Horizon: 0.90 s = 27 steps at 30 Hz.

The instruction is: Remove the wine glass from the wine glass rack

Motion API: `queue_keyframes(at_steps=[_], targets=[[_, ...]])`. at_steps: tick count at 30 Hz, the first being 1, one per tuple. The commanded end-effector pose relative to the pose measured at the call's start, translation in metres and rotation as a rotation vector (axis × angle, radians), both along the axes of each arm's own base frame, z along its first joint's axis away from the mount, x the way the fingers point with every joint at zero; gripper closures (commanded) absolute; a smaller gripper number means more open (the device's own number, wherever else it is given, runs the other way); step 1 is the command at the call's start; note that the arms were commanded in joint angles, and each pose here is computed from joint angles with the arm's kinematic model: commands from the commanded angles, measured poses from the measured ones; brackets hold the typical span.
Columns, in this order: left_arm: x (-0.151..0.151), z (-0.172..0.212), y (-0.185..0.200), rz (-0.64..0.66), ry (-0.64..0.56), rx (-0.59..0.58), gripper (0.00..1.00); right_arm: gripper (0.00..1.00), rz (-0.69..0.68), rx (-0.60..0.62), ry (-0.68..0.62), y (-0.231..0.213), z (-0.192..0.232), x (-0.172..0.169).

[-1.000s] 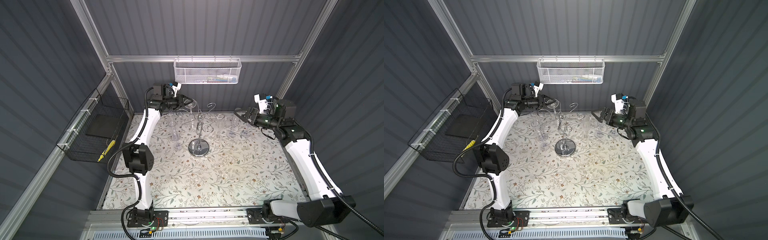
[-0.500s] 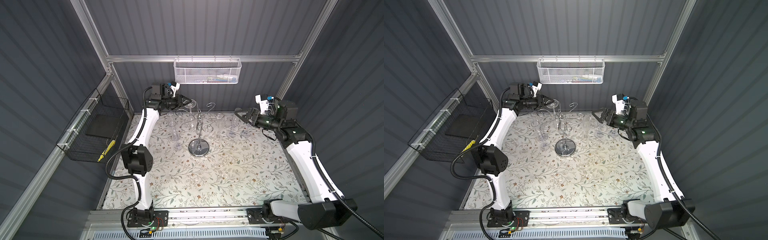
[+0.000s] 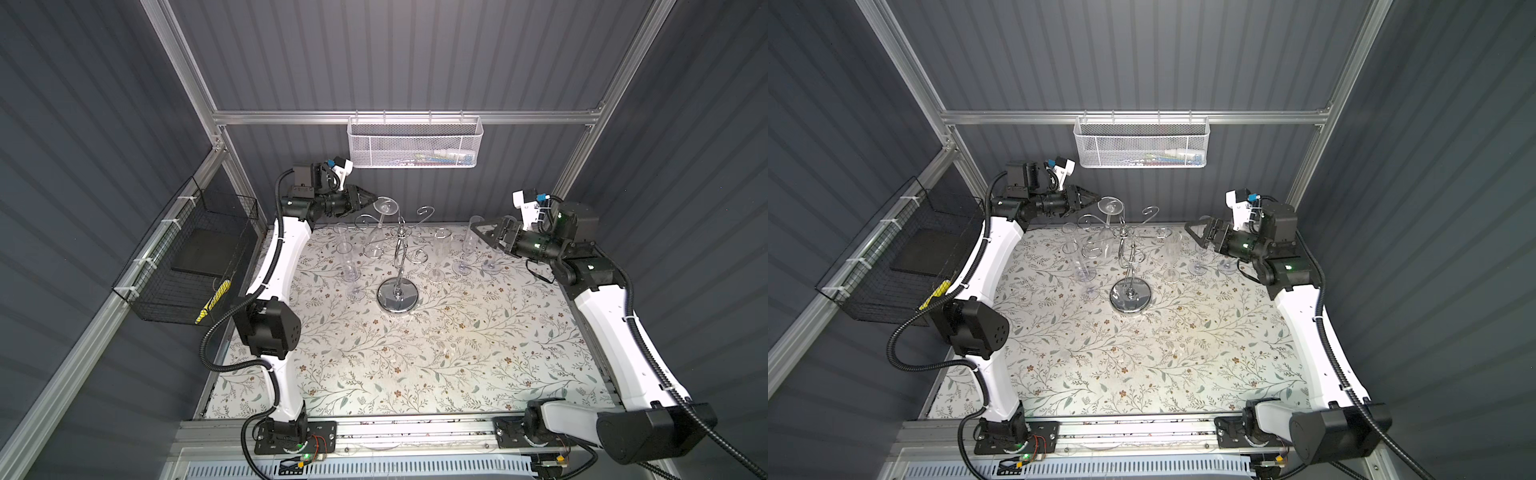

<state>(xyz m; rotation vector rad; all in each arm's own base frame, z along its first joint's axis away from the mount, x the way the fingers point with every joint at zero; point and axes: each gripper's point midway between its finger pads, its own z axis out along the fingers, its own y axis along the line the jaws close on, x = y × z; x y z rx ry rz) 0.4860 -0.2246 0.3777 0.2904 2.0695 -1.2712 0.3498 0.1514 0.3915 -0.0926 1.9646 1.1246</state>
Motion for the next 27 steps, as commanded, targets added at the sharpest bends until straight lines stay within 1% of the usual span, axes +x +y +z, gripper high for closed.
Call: queue_keyframes(at_steps=[1, 6, 13, 18, 27], targets=[[-0.009, -0.003, 0.001, -0.025, 0.007, 0.015, 0.72, 0.01, -0.004, 0.006, -0.016, -0.002, 0.005, -0.004], [-0.005, -0.014, 0.003, -0.011, 0.03, 0.042, 0.7, 0.01, -0.008, 0.006, -0.016, -0.003, 0.005, -0.004], [-0.001, -0.019, 0.007, 0.015, 0.029, 0.071, 0.64, 0.01, -0.01, 0.005, -0.016, -0.003, 0.005, -0.004], [0.004, -0.019, 0.006, 0.025, 0.028, 0.062, 0.61, 0.01, -0.01, 0.007, -0.01, -0.003, 0.003, -0.004], [0.007, -0.027, 0.0, -0.011, 0.057, 0.033, 0.62, 0.01, -0.014, 0.006, -0.009, -0.004, 0.002, -0.003]])
